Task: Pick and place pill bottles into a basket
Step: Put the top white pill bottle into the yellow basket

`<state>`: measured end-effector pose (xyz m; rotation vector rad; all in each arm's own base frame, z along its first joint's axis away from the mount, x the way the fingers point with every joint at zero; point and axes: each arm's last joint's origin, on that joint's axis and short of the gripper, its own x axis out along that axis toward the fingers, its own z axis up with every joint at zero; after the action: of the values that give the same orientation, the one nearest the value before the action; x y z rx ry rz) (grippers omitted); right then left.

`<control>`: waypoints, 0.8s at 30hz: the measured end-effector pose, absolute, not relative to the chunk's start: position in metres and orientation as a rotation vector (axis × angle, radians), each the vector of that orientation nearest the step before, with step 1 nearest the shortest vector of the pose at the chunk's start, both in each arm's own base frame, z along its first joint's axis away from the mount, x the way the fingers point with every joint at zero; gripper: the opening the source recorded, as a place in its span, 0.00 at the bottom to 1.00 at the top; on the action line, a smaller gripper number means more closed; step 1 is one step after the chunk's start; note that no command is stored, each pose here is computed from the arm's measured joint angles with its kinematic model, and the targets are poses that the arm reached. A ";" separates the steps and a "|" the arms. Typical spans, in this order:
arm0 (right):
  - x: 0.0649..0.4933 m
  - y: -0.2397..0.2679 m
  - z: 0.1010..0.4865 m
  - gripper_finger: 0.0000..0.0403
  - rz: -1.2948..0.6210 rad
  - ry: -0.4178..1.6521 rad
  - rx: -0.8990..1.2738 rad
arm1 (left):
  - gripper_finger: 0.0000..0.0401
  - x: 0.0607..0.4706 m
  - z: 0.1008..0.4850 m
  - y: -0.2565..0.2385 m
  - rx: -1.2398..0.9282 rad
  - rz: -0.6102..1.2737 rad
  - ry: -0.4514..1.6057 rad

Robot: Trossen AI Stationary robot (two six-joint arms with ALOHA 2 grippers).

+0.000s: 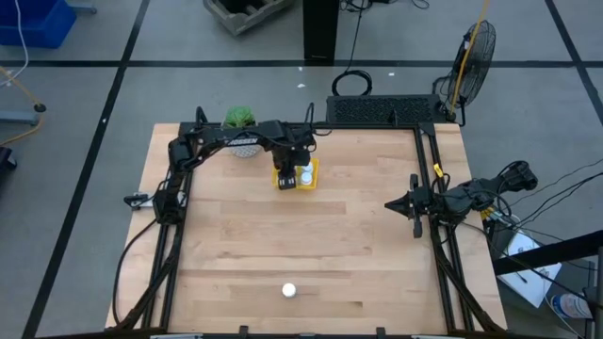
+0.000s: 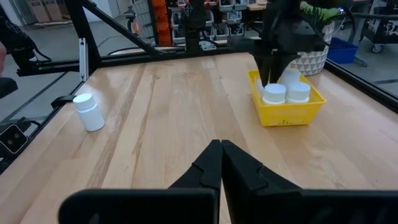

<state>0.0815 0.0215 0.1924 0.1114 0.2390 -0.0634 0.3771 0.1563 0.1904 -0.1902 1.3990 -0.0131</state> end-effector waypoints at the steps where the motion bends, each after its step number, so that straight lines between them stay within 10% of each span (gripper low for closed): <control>1: 0.082 0.022 0.192 0.00 -0.063 0.239 0.111 | 0.21 0.376 0.190 0.156 -0.188 -0.024 1.410; 24: 0.082 0.022 0.192 0.00 -0.064 0.239 0.111 | 0.25 0.362 0.178 0.154 -0.172 -0.125 1.465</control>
<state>0.0816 0.0215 0.1923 0.1110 0.2393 -0.0637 0.3621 0.1545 0.1784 -0.1720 1.4654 -0.1252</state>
